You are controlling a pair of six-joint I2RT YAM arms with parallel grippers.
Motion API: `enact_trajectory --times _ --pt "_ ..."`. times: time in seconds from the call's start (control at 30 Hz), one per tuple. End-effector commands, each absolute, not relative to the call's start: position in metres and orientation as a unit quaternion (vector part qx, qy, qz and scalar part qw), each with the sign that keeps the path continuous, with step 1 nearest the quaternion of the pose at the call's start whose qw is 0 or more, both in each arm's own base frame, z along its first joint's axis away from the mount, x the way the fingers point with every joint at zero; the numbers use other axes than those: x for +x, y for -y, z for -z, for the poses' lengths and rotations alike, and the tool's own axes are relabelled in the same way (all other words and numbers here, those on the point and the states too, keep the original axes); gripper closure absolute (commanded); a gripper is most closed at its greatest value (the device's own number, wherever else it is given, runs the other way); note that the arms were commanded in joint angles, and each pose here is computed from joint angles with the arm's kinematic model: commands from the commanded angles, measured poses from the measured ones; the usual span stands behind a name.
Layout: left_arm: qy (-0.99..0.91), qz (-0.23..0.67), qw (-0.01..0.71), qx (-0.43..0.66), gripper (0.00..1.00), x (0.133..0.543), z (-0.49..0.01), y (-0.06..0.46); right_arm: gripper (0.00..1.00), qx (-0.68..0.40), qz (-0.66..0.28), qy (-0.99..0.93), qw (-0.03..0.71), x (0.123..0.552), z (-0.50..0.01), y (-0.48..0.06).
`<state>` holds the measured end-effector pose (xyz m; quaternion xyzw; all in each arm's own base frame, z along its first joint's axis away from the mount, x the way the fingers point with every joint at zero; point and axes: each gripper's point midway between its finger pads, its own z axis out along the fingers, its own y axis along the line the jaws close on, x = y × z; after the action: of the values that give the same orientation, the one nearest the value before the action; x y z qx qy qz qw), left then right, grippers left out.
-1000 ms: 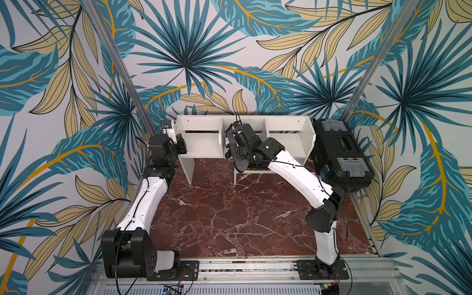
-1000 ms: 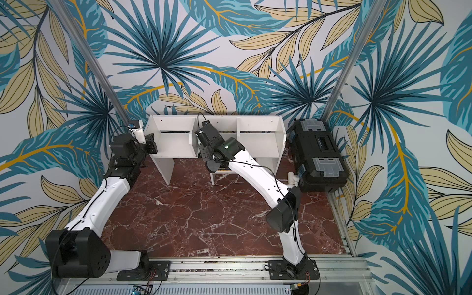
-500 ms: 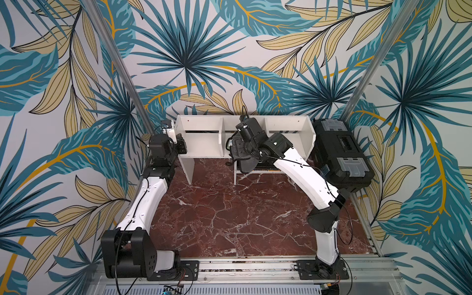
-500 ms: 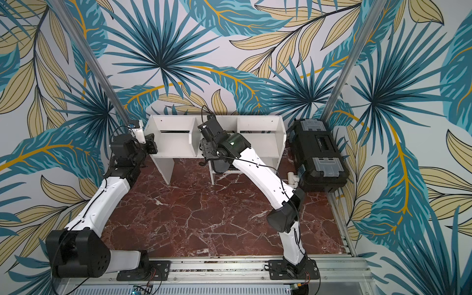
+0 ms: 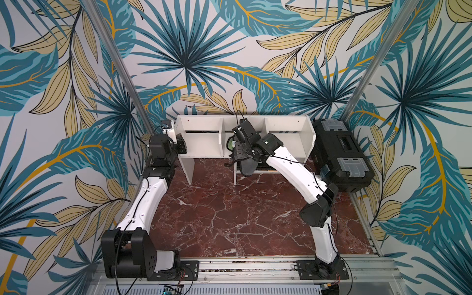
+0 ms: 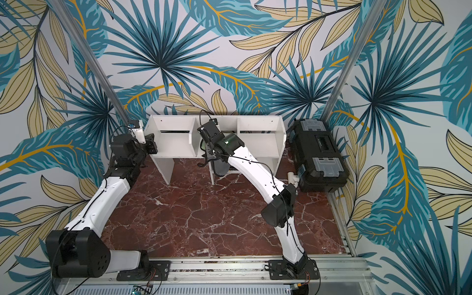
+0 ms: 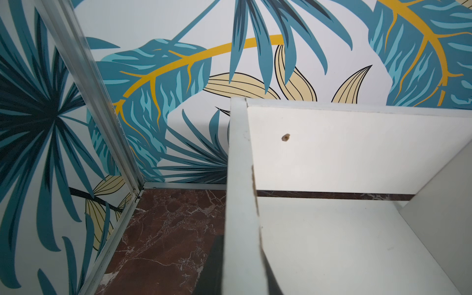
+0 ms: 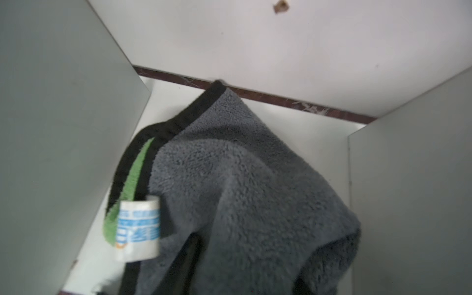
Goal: Wipe the bookshelf clean with a cloth
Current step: Wipe the dust from the shelf.
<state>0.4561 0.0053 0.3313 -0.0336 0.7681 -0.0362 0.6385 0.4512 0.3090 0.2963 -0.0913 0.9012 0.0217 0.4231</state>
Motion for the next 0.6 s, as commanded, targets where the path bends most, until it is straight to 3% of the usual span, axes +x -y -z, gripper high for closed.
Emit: enact_trajectory --times 0.0,0.2,0.27,0.57 --pt "-0.806 0.105 0.577 -0.075 1.0 0.449 -0.288 0.006 0.84 -0.127 -0.085 -0.876 0.457 0.467 -0.314 -0.345" --pt "-0.806 0.105 0.578 -0.076 1.0 0.448 -0.289 0.005 0.96 -0.15 -0.184 -0.836 0.494 0.473 -0.347 -0.387" --pt "-0.806 0.104 0.578 -0.076 1.0 0.448 -0.288 0.005 1.0 -0.132 -0.172 -0.846 0.487 0.472 -0.342 -0.38" --pt "-0.806 0.11 0.576 -0.076 1.0 0.45 -0.287 0.007 1.0 -0.078 -0.039 -0.891 0.446 0.429 -0.303 -0.3"
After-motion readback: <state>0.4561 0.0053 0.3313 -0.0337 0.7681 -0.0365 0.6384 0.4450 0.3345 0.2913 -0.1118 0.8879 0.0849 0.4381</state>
